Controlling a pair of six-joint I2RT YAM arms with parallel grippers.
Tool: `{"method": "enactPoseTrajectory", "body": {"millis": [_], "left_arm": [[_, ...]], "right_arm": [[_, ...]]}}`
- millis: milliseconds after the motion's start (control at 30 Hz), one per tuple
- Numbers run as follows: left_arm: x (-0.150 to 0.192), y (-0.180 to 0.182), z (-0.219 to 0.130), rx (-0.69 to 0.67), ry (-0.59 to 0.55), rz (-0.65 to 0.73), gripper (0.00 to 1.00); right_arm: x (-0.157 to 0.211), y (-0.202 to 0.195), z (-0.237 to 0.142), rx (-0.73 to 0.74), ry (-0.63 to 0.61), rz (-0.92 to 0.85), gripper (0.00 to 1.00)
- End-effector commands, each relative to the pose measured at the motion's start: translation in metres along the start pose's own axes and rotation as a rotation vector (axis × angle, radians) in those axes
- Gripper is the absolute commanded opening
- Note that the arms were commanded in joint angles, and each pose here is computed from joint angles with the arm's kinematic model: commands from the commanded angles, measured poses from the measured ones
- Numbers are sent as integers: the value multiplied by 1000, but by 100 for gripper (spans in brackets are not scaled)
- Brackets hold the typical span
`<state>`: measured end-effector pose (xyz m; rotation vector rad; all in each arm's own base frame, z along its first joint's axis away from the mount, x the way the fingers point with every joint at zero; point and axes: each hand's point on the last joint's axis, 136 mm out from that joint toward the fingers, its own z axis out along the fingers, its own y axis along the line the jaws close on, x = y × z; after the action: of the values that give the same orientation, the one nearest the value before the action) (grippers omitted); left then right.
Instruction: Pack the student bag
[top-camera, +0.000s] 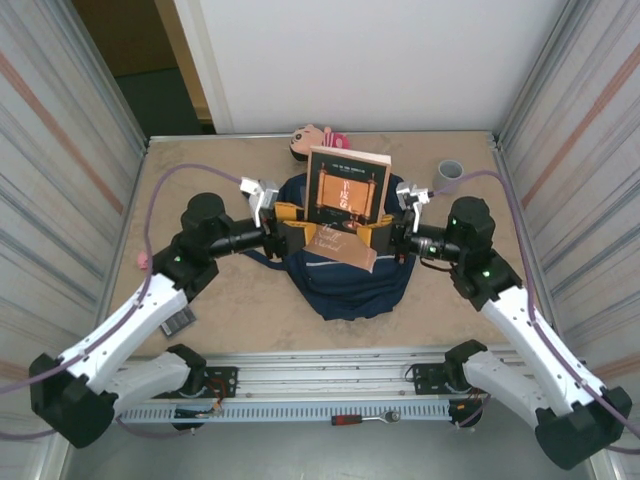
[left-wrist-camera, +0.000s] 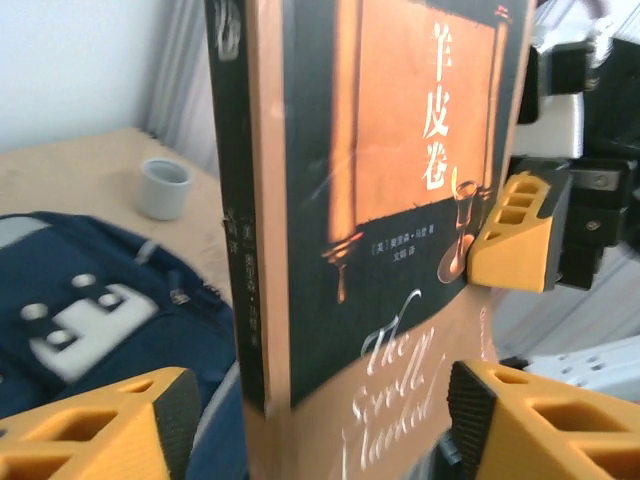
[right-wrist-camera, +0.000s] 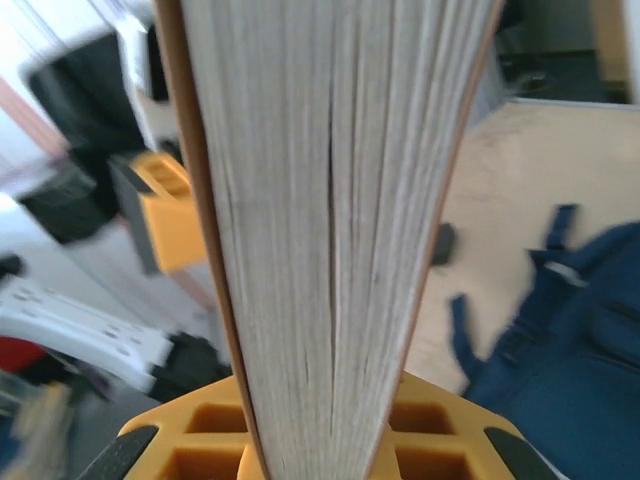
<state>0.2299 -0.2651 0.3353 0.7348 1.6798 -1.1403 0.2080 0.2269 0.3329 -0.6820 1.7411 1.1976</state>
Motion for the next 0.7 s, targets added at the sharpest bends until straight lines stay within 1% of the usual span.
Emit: {"method": "enactPoseTrajectory", "body": {"millis": [0,100,200,333,400,467,600,667], "left_arm": [[6,2,-32,-138,111,294,73],[21,-5,-44,-125,224,497,77],[37,-6,-46,-112,349,644,82],[58,-3,-37,-56,476,708,88],[67,-6,-28,-11,506,714,90],[77,-10,-18,37,528,718,91],[96,-15,-4,108,574,701,92],[98,-15,3,119,571,695,94]], "right_arm": [[26,-24,-22,204,171,-331,0],[57,-36,-32,233,365,-462,0],[80,-40,-38,223,524,-552,0],[99,-36,-37,180,661,-671,0],[106,-32,-33,145,701,-711,0],[109,-25,-27,104,715,-721,0],[103,-11,-18,37,682,-720,1],[104,-8,-13,13,678,-727,2]]}}
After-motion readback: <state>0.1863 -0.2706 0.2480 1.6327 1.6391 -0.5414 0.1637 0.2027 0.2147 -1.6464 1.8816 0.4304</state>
